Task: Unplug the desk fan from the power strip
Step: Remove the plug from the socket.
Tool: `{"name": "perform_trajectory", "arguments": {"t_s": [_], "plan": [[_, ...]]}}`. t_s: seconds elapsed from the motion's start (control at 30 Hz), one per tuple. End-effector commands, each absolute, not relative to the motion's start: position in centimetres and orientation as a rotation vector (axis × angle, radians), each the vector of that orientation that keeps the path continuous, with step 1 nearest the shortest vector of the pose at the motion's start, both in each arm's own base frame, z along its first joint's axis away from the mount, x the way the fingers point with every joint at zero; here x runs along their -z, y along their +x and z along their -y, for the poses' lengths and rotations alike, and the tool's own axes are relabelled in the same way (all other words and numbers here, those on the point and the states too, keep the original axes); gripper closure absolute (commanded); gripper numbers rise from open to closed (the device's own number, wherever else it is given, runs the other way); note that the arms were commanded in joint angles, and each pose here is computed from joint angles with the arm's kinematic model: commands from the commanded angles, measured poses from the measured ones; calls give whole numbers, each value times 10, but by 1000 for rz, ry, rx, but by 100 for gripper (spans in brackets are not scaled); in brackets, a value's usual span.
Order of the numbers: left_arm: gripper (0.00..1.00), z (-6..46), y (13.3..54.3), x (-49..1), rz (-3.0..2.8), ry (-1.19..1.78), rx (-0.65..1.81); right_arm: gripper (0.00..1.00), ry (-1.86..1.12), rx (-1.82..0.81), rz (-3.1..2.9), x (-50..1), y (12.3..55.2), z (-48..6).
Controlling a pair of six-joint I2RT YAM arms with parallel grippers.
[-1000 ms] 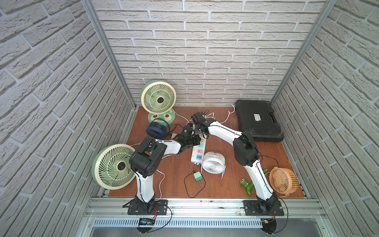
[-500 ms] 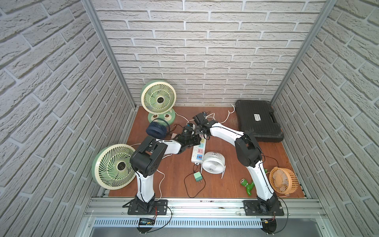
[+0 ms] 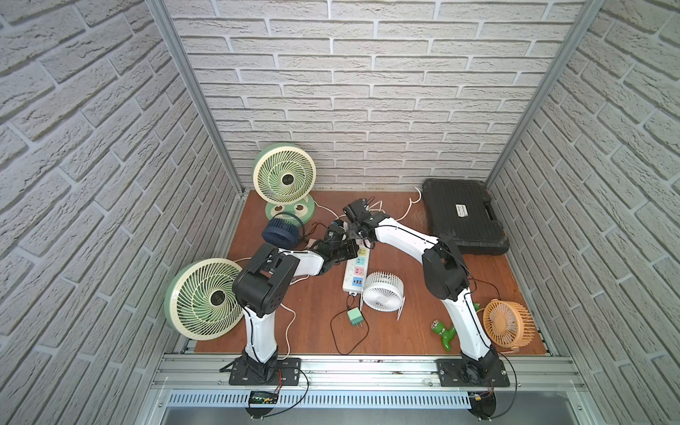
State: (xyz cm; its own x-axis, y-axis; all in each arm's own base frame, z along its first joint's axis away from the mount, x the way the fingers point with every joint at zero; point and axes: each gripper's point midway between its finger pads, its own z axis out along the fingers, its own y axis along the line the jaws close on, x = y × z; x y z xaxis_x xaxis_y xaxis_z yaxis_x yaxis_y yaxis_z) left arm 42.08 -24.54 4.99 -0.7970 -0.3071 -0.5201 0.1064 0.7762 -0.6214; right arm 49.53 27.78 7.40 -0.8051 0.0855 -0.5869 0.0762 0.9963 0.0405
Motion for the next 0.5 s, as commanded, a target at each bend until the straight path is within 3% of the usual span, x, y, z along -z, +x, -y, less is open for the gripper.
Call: {"name": "perform_trajectory", "arguments": {"t_s": [0.0, 0.47], "plan": [[100, 232, 404, -13, -2457, -173, 797, 97, 95, -85, -2457, -112, 495, -280], [100, 232, 409, -59, -2339, -81, 822, 97, -81, -304, -2377, -149, 512, -308]]}}
